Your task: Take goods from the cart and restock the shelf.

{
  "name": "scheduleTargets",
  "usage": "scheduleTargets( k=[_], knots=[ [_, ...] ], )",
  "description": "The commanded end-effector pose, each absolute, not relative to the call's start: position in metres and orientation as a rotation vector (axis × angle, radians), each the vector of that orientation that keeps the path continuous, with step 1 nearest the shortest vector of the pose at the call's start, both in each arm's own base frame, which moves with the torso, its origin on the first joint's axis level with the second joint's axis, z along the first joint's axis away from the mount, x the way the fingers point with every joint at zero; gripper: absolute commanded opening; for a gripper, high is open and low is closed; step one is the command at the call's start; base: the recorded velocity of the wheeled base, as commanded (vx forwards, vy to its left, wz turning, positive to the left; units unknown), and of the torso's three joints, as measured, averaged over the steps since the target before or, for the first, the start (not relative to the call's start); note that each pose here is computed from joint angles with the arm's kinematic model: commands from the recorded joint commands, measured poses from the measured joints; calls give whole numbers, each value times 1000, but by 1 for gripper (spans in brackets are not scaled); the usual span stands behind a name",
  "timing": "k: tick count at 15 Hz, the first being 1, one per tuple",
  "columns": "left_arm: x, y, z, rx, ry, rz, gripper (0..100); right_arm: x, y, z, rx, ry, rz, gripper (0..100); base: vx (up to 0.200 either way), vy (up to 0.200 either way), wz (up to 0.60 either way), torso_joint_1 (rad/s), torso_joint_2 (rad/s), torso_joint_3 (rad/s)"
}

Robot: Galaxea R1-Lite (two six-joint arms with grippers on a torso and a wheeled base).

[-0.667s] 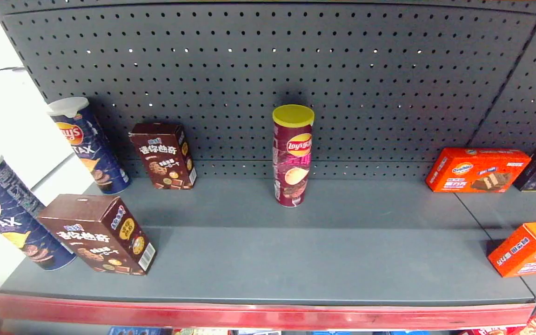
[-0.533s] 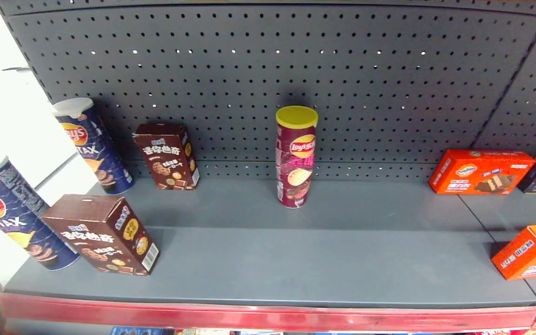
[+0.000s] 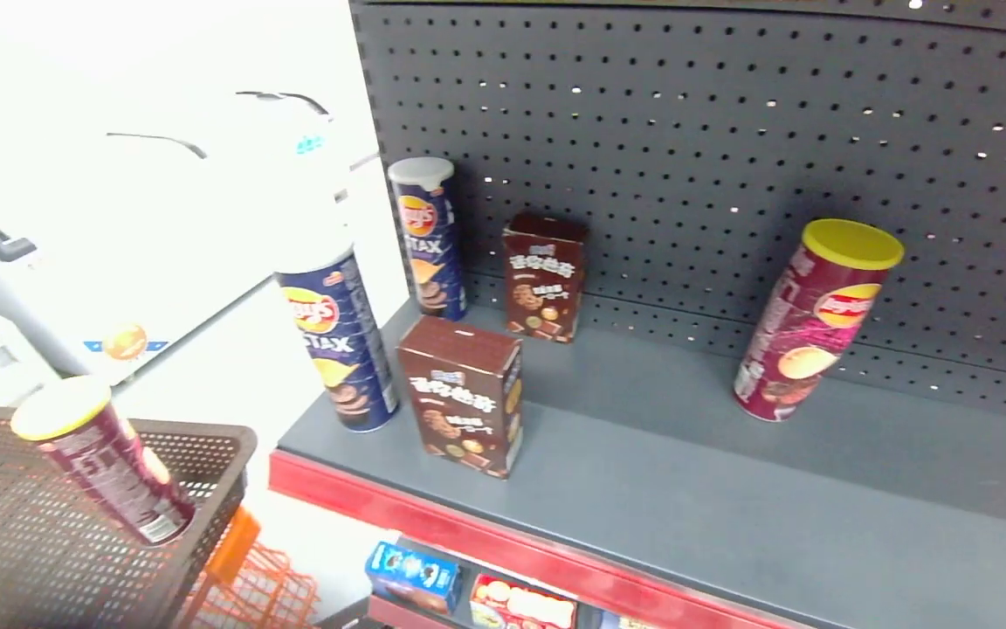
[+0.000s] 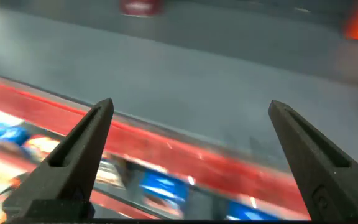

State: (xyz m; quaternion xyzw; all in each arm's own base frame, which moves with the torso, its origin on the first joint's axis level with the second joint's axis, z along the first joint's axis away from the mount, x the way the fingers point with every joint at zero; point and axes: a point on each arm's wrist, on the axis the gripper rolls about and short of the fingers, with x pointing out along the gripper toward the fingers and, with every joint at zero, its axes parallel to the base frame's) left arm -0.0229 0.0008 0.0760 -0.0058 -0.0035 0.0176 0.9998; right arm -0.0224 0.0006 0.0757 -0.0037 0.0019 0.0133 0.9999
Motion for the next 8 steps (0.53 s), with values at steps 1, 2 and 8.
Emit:
scheduleTargets(
  k=[1,2,8],
  knots=[
    [-23,1,76,-12,-6,37,100,-22,1,76,-6,5,28,100,0,0,600,2,2,2],
    [-23,1,76,-12,-6,37,100,-22,1,76,-8,4,28,100,0,0,0,0,0,0],
    [-23,1,76,-6,-6,29,100,-22,1,76,-8,4,28,100,0,0,0,0,0,0]
  ],
)
